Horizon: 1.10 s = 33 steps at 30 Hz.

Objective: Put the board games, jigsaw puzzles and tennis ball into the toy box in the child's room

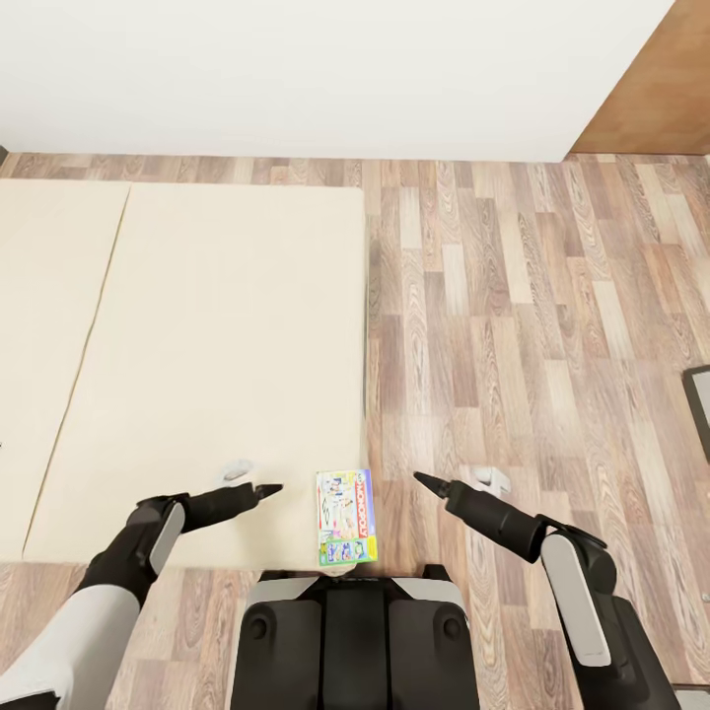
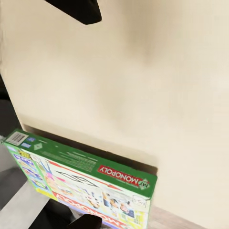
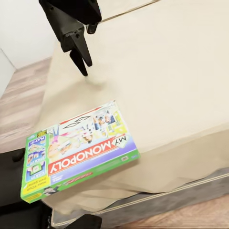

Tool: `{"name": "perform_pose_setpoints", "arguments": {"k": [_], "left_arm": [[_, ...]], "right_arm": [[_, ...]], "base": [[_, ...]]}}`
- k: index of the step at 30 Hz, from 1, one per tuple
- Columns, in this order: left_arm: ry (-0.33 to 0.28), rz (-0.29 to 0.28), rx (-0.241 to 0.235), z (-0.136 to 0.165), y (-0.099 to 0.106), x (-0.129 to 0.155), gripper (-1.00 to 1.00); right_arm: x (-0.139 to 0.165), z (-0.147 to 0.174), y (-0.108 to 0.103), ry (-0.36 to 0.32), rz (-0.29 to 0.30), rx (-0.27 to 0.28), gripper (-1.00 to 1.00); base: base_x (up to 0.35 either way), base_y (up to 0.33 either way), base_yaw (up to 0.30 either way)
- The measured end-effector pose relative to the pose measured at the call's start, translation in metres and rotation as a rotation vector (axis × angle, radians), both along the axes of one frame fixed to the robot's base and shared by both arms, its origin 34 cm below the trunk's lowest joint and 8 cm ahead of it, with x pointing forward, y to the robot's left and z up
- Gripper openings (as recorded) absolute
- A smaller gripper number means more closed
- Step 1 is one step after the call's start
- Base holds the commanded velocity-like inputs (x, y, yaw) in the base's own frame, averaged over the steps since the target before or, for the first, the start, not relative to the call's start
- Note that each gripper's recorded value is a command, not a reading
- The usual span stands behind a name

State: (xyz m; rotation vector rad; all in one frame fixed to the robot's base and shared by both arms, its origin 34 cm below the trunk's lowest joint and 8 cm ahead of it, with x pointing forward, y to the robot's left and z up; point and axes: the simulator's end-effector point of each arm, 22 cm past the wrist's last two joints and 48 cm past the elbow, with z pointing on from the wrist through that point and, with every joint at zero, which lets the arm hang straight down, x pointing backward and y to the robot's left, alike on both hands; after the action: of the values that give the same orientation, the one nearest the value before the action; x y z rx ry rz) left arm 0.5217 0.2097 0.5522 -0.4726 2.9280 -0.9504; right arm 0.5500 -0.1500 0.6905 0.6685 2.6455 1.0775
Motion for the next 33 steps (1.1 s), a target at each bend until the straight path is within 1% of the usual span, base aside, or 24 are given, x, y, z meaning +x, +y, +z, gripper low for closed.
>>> {"name": "perform_pose_setpoints", "arguments": {"k": [3, 6, 9, 10, 14, 15, 21, 26, 33], "left_arm": [[-0.007, 0.008, 0.000, 0.004, 0.004, 0.008, 1.00], [-0.014, 0.019, -0.017, 0.011, 0.004, 0.015, 1.00], [-0.021, 0.026, -0.053, 0.019, 0.001, 0.021, 1.00], [-0.024, 0.028, -0.074, 0.024, 0.000, 0.024, 1.00], [-0.029, 0.030, -0.115, 0.033, 0.000, 0.027, 1.00], [-0.031, 0.031, -0.134, 0.037, 0.001, 0.029, 1.00], [-0.032, 0.036, -0.183, 0.049, 0.009, 0.031, 1.00], [-0.035, 0.038, -0.211, 0.056, 0.014, 0.032, 1.00], [-0.042, 0.040, -0.239, 0.062, 0.013, 0.034, 1.00]], "right_arm": [[0.001, -0.001, -0.006, 0.000, -0.013, -0.007, 1.00], [0.002, -0.001, -0.011, 0.000, -0.025, -0.013, 1.00], [0.002, -0.001, -0.014, 0.000, -0.030, -0.015, 1.00], [0.002, -0.001, -0.014, 0.001, -0.032, -0.016, 1.00], [0.003, -0.001, -0.015, 0.001, -0.034, -0.017, 1.00], [0.003, -0.001, -0.015, 0.001, -0.034, -0.017, 1.00], [0.004, 0.000, -0.015, -0.001, -0.043, -0.007, 1.00], [0.006, 0.002, -0.014, -0.004, -0.051, 0.003, 1.00], [0.006, 0.003, -0.014, -0.004, -0.053, 0.007, 1.00]], "base": [[-0.155, 0.000, 0.000], [-0.066, 0.000, 0.000], [-0.027, 0.000, 0.000], [-0.014, 0.000, 0.000], [-0.008, 0.000, 0.000], [-0.004, 0.000, 0.000], [-0.001, 0.000, 0.000], [0.000, 0.000, 0.000], [0.000, 0.000, 0.000]]}}
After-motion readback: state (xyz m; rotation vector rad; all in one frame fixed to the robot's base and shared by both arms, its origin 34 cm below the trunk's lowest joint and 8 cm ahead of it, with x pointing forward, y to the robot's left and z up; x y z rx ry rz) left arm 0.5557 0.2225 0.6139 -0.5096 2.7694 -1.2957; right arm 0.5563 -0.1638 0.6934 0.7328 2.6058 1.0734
